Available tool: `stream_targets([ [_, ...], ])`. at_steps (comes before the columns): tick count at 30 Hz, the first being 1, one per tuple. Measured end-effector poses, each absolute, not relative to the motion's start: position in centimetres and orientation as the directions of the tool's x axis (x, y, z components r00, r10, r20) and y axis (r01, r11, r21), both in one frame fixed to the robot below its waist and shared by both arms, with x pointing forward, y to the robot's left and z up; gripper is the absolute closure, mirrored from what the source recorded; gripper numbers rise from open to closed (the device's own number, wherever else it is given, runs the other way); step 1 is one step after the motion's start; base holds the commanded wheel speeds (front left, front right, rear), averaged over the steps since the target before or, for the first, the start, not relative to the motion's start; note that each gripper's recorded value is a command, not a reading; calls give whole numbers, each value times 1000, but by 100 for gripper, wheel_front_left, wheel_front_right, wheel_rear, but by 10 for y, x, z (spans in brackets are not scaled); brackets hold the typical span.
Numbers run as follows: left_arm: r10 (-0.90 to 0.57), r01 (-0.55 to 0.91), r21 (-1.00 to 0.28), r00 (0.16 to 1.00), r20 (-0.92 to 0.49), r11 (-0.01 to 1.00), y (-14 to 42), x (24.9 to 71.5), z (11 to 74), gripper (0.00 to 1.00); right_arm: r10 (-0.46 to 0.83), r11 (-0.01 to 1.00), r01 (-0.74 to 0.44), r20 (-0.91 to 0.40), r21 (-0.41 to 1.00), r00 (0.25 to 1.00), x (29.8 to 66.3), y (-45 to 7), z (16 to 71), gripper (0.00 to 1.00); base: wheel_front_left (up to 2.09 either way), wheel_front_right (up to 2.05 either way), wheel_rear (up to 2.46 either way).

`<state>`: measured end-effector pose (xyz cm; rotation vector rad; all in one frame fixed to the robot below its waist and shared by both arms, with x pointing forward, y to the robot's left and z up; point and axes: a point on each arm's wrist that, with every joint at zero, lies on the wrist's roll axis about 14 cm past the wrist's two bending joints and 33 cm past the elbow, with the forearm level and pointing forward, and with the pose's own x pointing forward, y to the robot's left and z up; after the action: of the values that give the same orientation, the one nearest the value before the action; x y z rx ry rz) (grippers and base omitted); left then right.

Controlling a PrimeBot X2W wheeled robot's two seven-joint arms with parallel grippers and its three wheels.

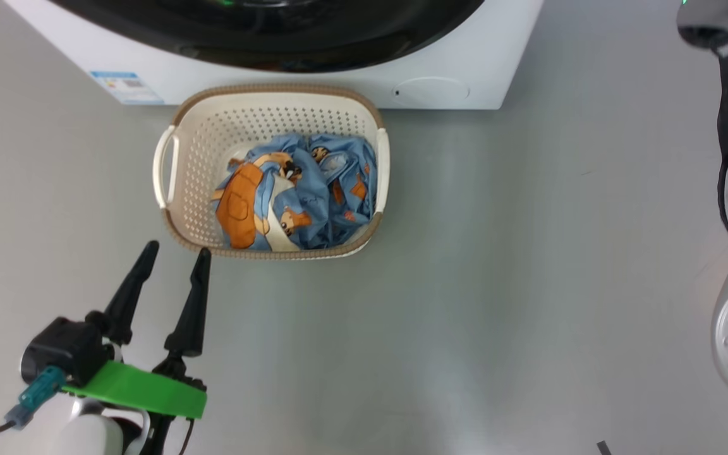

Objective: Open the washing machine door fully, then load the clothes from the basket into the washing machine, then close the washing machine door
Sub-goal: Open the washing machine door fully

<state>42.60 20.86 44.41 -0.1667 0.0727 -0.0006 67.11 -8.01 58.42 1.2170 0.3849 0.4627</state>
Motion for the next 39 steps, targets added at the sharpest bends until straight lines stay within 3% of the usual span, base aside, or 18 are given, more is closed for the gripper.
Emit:
stream_targets([
  [17,15,-32,-195,996,-86,980,211,440,435,0,563,311,-136,-67,941,824,712,-29,574,100,0,0,0],
  [31,46,-62,-203,995,-84,977,217,436,438,0,534,329,-79,-116,941,838,727,-9,548,100,0,0,0],
  [39,59,-76,-202,994,-88,976,221,435,437,0,589,334,-91,-133,938,797,726,-1,550,100,0,0,0],
])
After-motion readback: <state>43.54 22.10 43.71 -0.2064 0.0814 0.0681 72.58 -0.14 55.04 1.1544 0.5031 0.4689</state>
